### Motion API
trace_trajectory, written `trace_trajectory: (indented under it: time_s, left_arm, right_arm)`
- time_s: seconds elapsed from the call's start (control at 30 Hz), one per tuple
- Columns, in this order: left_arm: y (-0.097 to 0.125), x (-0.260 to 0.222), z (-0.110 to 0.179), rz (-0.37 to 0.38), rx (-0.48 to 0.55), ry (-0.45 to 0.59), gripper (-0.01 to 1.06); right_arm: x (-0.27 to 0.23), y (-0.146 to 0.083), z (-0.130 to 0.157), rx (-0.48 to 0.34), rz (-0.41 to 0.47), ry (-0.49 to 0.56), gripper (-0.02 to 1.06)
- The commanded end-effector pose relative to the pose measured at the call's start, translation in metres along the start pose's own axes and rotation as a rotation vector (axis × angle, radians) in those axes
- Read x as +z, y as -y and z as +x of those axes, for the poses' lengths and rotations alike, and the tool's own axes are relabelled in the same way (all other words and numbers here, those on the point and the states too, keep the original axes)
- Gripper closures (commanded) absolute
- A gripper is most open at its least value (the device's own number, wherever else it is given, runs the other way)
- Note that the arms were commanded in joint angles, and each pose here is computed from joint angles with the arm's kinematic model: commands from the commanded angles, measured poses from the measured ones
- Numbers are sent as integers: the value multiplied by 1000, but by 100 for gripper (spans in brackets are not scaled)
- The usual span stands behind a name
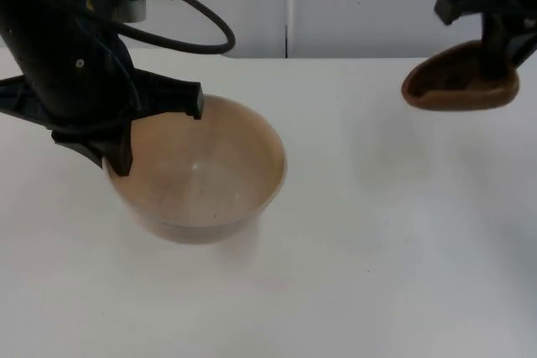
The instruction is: Pick up the bowl with the left hand and pour the coffee beans from the cup into the bowl with the right hand.
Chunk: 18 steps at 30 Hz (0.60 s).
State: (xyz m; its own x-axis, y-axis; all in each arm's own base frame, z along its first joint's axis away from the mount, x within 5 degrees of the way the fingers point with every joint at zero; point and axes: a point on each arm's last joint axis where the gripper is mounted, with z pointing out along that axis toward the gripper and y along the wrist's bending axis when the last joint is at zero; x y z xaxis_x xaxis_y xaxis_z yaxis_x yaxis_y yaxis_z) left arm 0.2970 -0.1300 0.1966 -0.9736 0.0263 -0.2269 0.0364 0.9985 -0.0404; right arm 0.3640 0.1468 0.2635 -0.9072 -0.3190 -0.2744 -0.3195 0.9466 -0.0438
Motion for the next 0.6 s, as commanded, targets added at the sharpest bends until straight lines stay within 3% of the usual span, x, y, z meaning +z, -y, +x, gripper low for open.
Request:
trace_trajectory:
  time_s: [0.0, 0.33, 0.57]
  left_arm:
    - [2, -3, 0, 11, -13, 12, 105]
    - [2, -3, 0, 13, -21, 11, 105]
    - [2, -3, 0, 12, -92, 11, 105]
  right_arm:
    - [-10, -2, 3, -18, -4, -2, 104]
    - [-15, -1, 6, -34, -2, -16, 104]
    - [-15, -5, 5, -34, -23, -10, 104]
